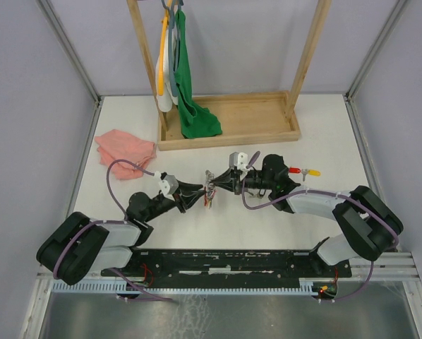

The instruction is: Put the keys on the keyring

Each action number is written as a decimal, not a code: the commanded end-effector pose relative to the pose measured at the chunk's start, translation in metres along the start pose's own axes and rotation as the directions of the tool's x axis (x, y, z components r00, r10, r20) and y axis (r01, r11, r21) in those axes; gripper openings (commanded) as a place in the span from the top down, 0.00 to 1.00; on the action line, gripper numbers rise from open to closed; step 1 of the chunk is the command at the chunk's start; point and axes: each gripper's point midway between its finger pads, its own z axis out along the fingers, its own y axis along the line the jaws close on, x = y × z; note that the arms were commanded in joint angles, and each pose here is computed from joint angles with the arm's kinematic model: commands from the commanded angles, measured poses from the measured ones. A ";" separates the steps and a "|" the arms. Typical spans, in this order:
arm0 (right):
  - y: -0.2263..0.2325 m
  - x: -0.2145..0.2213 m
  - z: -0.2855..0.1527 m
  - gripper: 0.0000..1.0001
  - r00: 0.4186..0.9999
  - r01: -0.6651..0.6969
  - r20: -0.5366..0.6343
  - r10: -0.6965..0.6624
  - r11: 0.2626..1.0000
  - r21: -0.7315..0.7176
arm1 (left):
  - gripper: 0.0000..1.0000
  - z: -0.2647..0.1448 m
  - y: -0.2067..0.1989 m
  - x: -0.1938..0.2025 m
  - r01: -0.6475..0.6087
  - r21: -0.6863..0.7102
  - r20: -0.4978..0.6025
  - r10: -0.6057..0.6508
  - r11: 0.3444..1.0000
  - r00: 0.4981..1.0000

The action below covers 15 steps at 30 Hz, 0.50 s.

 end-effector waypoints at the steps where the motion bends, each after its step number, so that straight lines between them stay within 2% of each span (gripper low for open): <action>1: -0.006 -0.060 0.002 0.99 0.973 0.090 0.214 -0.089 0.996 0.003 | 0.66 -0.001 0.002 -0.044 -0.021 -0.011 0.177 0.023 1.000 0.984; 7: -0.004 -0.075 -0.004 0.99 0.955 0.094 0.284 -0.092 0.996 0.007 | 0.63 -0.003 0.008 -0.069 -0.055 -0.046 0.260 0.065 0.997 0.963; 15: 0.000 -0.079 -0.004 0.99 0.940 0.078 0.335 -0.065 0.997 -0.025 | 0.63 -0.005 0.013 -0.082 -0.073 -0.081 0.301 0.094 0.994 0.949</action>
